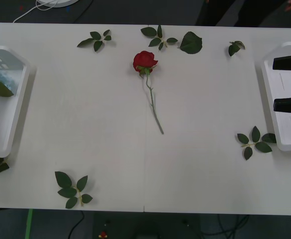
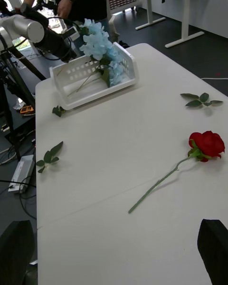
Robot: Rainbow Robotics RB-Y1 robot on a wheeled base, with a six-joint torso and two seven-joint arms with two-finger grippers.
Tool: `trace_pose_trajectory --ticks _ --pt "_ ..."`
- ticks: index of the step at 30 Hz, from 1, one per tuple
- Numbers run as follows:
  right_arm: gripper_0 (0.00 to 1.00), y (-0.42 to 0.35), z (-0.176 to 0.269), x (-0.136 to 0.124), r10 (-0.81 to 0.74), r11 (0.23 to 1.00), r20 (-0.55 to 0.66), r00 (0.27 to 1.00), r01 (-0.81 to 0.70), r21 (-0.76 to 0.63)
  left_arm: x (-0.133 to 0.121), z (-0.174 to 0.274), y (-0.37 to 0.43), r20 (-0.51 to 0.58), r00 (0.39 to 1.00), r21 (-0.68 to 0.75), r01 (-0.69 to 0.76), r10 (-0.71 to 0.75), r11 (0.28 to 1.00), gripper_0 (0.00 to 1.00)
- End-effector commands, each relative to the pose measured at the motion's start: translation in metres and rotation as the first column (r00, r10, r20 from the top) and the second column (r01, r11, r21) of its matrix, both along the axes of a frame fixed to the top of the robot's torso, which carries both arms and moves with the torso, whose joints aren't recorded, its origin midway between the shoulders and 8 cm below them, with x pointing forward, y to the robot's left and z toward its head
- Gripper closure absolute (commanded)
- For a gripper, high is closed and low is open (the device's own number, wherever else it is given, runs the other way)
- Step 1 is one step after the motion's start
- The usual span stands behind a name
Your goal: Place the red flowers into the right box and the blue flowers into the left box. If a person shows an open palm, hand one flower to the person first, then continue sorting.
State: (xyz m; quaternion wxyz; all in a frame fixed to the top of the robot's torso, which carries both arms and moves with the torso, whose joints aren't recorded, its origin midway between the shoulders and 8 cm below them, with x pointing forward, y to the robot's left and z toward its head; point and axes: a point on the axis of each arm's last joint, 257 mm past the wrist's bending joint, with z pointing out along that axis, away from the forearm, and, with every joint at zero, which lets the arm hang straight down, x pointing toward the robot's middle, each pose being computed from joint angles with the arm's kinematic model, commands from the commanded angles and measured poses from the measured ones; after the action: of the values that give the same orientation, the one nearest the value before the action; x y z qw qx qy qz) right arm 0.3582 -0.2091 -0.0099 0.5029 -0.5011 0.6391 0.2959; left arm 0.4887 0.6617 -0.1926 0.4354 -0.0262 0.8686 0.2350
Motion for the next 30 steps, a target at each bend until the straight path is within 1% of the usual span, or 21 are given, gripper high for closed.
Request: trace_pose_trajectory --ticks 1,4,9,16,18,20,21,22,30 --pt "0.0 -0.006 0.007 0.0 0.006 0.999 0.043 0.999 -0.004 -0.044 0.004 0.002 0.019 0.0 1.0 0.041 -0.014 0.014 0.999 1.0" --pt "0.0 -0.006 0.007 0.0 0.006 0.999 0.043 0.999 -0.004 -0.044 0.012 -0.006 0.012 0.021 1.0 0.023 -0.006 0.006 1.0 1.0" --pt "0.0 -0.006 0.007 0.0 0.006 0.999 0.043 0.999 -0.004 -0.044 0.021 -0.017 -0.008 0.04 0.999 -0.052 0.017 -0.015 0.999 1.0" --pt "0.0 -0.006 0.007 0.0 0.006 0.999 0.043 0.999 -0.004 -0.044 0.025 -0.017 -0.016 0.043 0.999 -0.056 0.033 -0.03 0.998 1.0" --pt "0.0 -0.006 0.007 0.0 0.006 0.999 0.043 0.999 -0.004 -0.044 0.027 -0.015 -0.018 0.047 0.998 -0.053 0.039 -0.036 0.998 0.97" --pt "0.0 -0.006 0.007 0.0 0.006 0.999 0.043 0.999 -0.004 -0.044 0.03 -0.011 -0.02 0.051 0.998 -0.043 0.049 -0.047 0.998 0.4" --pt "0.0 -0.006 0.007 0.0 0.006 0.999 0.043 0.999 -0.004 -0.044 0.032 -0.01 -0.023 0.052 0.997 -0.041 0.056 -0.054 0.998 0.08" --pt "0.0 -0.006 0.007 0.0 0.006 0.999 0.043 0.999 -0.004 -0.044 0.032 -0.011 -0.026 0.05 0.997 -0.039 0.062 -0.06 0.997 0.0" --pt "0.0 -0.006 0.007 0.0 0.006 0.999 0.043 0.999 -0.004 -0.044 0.04 -0.002 -0.034 0.065 0.994 -0.031 0.085 -0.083 0.996 0.0"
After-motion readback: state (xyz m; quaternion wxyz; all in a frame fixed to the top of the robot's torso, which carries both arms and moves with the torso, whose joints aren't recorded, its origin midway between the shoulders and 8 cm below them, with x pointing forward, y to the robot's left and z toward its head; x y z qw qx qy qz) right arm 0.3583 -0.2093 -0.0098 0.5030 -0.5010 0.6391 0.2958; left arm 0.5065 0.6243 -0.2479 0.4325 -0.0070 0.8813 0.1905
